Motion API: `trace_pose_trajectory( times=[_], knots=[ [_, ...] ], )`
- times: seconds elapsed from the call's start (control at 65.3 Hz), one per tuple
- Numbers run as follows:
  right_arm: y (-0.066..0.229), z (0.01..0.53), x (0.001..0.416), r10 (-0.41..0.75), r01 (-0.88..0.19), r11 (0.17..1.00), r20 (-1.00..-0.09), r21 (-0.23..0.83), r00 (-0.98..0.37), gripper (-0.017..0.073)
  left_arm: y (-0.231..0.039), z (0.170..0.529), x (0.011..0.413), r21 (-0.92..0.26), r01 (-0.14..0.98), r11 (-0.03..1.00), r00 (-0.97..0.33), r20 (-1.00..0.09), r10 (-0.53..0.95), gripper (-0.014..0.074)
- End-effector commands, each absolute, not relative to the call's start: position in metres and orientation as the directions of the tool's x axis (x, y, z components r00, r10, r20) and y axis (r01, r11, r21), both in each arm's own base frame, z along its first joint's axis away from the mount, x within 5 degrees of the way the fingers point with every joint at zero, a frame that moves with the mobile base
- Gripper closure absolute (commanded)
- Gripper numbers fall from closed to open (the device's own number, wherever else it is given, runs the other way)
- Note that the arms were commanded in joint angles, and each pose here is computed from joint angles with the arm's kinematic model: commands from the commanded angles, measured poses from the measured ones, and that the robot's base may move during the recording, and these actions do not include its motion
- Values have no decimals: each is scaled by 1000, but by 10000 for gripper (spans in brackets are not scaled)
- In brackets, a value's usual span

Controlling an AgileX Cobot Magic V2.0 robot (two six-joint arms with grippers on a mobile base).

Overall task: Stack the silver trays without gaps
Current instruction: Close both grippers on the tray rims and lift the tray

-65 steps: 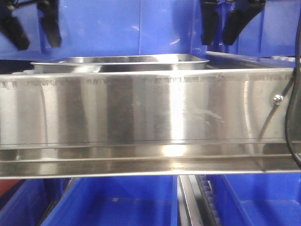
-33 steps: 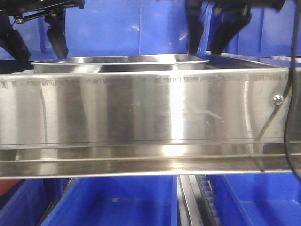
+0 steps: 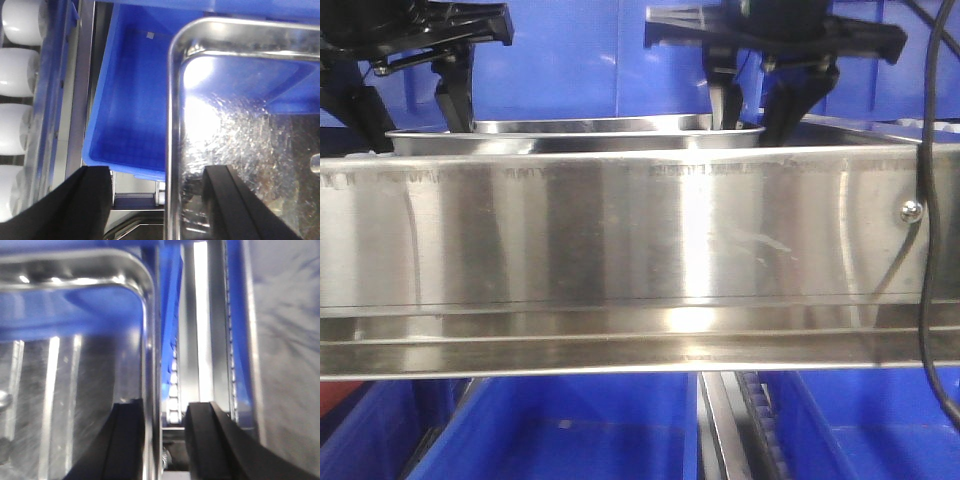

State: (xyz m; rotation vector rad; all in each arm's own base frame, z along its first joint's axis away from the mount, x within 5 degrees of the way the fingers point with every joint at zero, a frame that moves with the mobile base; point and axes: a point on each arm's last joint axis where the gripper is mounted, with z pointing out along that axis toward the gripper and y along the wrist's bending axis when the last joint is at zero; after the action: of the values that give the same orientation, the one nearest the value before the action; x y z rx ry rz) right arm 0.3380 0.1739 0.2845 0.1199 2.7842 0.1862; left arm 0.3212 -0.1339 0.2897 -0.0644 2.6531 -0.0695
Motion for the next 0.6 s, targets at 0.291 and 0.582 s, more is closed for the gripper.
trace_pose_trajectory(
  times=[0.291, 0.582],
  knots=[
    [175, 279, 342, 101, 59, 989, -335, 134, -937, 417, -137, 282, 324, -51, -26, 998, -890, -454, -46, 279],
    [176, 278, 342, 99, 58, 990, -332, 131, -938, 417, -137, 282, 324, -48, -23, 999, -889, -455, -42, 446]
  ],
)
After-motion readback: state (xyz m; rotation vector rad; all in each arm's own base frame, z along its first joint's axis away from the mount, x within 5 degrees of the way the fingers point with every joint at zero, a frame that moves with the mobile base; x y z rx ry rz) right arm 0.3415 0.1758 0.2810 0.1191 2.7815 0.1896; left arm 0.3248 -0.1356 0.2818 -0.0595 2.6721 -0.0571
